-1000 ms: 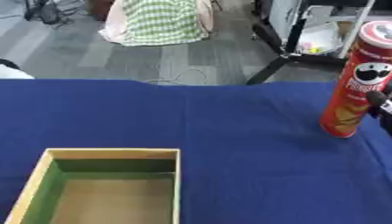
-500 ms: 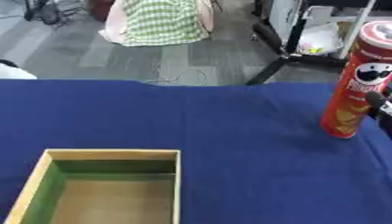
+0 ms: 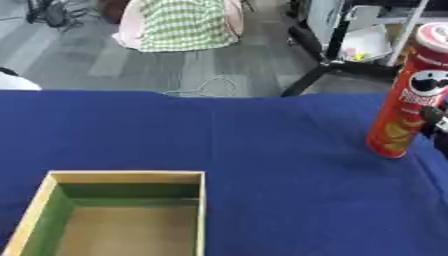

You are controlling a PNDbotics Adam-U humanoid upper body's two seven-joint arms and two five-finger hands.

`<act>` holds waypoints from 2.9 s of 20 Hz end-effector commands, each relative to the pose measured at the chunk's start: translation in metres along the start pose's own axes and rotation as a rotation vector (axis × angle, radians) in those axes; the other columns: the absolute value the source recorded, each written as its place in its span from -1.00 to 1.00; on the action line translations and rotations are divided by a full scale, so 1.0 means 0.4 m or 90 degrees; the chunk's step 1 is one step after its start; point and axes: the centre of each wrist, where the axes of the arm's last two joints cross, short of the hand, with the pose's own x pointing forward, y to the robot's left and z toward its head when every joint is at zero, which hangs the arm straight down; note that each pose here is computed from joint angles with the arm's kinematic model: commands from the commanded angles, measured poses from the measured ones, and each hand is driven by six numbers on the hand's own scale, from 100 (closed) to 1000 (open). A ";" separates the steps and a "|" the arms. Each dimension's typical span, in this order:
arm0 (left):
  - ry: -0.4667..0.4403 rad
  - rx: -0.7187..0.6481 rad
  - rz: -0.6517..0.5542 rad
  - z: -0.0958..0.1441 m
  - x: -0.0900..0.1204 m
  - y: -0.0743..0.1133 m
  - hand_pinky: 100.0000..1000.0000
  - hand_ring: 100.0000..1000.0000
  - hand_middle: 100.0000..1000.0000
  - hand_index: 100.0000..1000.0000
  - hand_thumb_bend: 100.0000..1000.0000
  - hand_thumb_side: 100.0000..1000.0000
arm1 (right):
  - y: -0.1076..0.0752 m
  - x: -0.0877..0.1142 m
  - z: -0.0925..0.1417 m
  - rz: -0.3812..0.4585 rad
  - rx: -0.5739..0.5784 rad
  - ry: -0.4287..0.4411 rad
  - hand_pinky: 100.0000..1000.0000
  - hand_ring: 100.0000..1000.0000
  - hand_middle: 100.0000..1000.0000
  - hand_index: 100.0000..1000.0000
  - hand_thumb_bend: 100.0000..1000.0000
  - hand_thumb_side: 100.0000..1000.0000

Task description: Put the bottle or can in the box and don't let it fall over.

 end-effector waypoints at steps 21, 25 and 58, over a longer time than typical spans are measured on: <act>-0.017 -0.002 -0.009 -0.003 0.016 0.006 0.85 0.90 0.56 0.50 -1.00 0.37 | -0.037 0.064 -0.013 0.041 -0.005 -0.038 0.92 1.00 1.00 0.85 1.00 0.11; -0.017 -0.002 -0.010 -0.003 0.016 0.007 0.85 0.90 0.56 0.50 -1.00 0.37 | -0.037 0.066 -0.014 0.038 -0.004 -0.037 0.93 1.00 1.00 0.78 1.00 0.10; -0.017 0.000 -0.010 -0.003 0.016 0.008 0.86 0.90 0.56 0.50 -1.00 0.35 | -0.026 0.067 -0.015 -0.046 0.011 -0.025 0.96 1.00 0.94 0.24 0.71 -0.64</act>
